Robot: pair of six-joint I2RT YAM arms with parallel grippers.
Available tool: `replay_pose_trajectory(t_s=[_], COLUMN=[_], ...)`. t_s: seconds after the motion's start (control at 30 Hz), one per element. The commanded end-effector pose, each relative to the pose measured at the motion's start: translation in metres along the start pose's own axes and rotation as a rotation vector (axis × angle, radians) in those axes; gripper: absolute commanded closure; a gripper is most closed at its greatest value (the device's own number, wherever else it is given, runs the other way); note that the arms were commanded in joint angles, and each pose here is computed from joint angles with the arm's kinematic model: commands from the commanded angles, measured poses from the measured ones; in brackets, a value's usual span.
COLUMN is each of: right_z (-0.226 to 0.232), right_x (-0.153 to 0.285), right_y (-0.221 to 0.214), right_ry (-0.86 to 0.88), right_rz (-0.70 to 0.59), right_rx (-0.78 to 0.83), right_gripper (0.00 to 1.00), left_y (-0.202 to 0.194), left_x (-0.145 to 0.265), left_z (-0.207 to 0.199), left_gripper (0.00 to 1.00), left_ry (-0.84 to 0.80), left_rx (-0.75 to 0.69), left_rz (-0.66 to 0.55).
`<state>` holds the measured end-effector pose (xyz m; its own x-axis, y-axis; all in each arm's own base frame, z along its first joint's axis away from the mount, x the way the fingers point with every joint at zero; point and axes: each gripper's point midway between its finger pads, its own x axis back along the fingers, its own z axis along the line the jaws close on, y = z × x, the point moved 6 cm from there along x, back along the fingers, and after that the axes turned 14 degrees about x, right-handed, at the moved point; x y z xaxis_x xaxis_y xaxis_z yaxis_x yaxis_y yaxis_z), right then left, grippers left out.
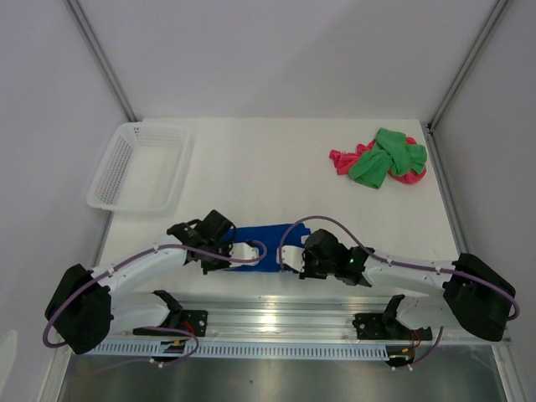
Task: Roll the towels
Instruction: Roll the towel
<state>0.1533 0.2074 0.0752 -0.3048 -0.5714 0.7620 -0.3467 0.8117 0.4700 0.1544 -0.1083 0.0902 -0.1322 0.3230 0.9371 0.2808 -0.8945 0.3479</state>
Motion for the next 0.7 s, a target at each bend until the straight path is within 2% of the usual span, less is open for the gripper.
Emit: replay_pose_trajectory(t_s=[0.0, 0.17, 0.33, 0.43, 0.57, 0.67], right_z=[0.008, 0.013, -0.006, -0.020, -0.034, -0.037], right_x=[0.019, 0.034, 0.032, 0.023, 0.011, 0.003], right_y=[0.027, 0.033, 0.027, 0.024, 0.017, 0.008], right_ry=[0.178, 0.361, 0.393, 0.407, 0.446, 0.466], right_rz=[-0.108, -0.145, -0.192, -0.213, -0.217, -0.197], right_rx=[-0.027, -0.109, -0.194, -0.229, -0.283, -0.320], right_gripper=[0.87, 0.88, 0.87, 0.84, 0.80, 0.71], left_y=[0.000, -0.006, -0.002, 0.007, 0.010, 0.010], left_x=[0.021, 0.030, 0.034, 0.037, 0.023, 0.015], left_z=[-0.013, -0.024, -0.020, -0.001, 0.019, 0.023], left_gripper=[0.98, 0.94, 0.89, 0.85, 0.81, 0.80], left_ry=[-0.086, -0.151, -0.198, -0.181, -0.232, -0.258], left_rx=[-0.004, -0.012, -0.014, 0.027, 0.110, 0.128], left_rz=[-0.009, 0.013, -0.008, -0.043, 0.013, 0.040])
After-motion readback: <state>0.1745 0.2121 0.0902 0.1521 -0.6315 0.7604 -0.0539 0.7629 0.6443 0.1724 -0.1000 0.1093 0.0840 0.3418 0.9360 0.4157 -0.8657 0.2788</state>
